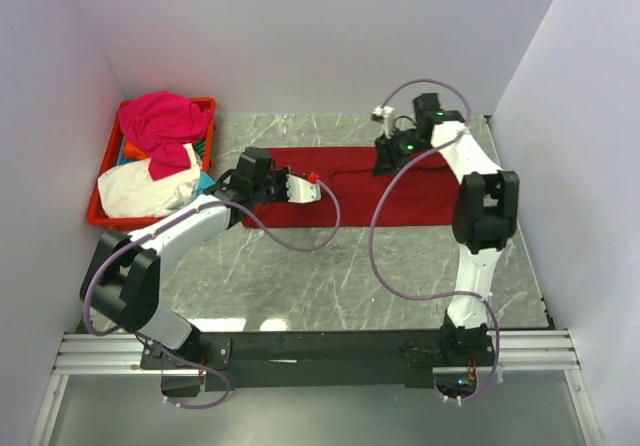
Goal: Fold and stack the t-shirts
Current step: Fold the tshirt
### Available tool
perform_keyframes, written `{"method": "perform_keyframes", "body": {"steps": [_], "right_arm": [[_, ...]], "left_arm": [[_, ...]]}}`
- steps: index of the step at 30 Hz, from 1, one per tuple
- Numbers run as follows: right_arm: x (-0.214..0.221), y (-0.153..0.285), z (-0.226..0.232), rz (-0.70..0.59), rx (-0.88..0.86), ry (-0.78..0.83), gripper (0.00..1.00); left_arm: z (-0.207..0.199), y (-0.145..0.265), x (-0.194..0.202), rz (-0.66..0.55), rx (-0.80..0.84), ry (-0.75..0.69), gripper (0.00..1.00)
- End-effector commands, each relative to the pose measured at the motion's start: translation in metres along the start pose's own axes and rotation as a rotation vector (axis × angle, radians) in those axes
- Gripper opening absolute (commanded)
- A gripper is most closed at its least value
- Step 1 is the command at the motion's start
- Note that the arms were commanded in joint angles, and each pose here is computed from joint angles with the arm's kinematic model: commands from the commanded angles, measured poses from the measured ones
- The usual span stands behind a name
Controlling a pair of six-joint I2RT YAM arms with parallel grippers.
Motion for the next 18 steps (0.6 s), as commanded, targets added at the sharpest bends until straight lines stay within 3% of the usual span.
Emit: {"method": "perform_keyframes", "body": {"steps": [1, 7, 18], "right_arm": [[-0.029, -0.027, 0.027, -0.002, -0.071, -0.109, 0.50], [-0.069, -0.078, 0.025, -0.047, -0.054, -0.362, 0.50], [-0.079, -0.137, 0.024, -0.039, -0.017, -0.485, 0.56]], "left_arm": [[-0.017, 0.011, -0.005, -0.050, 0.044, 0.059, 0.00], [-0.029, 0.007, 0.004, -0.034, 0.069, 0.088, 0.00], [-0.027, 0.012, 0.004, -0.026, 0.060, 0.075, 0.00]]}}
Point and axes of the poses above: each gripper's point midway between its finger pads, its own y axis back along the fingers, its own z axis along the line the jaws close on, x = y × z, the point moved 2 cm from there along y, back along the fingers, and after that the axes turned 4 degrees about y, right-handed, at the moved point
